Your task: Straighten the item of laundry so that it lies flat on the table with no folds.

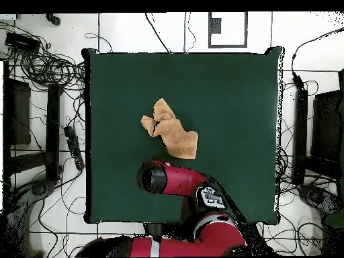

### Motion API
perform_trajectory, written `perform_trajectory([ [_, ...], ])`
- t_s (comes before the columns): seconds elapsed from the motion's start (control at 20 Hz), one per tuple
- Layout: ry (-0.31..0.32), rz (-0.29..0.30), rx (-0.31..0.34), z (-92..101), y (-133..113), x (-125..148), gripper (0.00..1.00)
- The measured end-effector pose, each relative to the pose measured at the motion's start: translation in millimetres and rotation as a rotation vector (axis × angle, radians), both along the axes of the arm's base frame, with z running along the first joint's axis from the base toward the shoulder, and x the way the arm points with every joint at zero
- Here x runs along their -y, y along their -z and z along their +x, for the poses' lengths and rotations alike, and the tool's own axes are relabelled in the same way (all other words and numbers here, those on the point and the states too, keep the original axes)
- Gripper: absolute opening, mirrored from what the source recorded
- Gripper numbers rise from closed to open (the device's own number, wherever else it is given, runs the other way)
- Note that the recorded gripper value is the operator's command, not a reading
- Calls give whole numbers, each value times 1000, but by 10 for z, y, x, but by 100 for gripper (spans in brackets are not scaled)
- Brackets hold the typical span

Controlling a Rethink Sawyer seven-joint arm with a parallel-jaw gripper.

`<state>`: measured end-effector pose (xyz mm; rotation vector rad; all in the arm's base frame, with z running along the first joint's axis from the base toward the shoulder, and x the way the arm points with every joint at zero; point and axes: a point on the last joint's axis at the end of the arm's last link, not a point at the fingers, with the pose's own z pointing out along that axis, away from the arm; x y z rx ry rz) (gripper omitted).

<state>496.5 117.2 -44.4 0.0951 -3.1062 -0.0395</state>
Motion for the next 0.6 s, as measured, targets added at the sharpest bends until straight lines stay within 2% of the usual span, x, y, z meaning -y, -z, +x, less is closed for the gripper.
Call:
perform_trajectory([
  [0.45, -7, -6, -18, 53, -14, -13, 100],
  [0.6, -16, -15, -24, 154, -40, -29, 100],
])
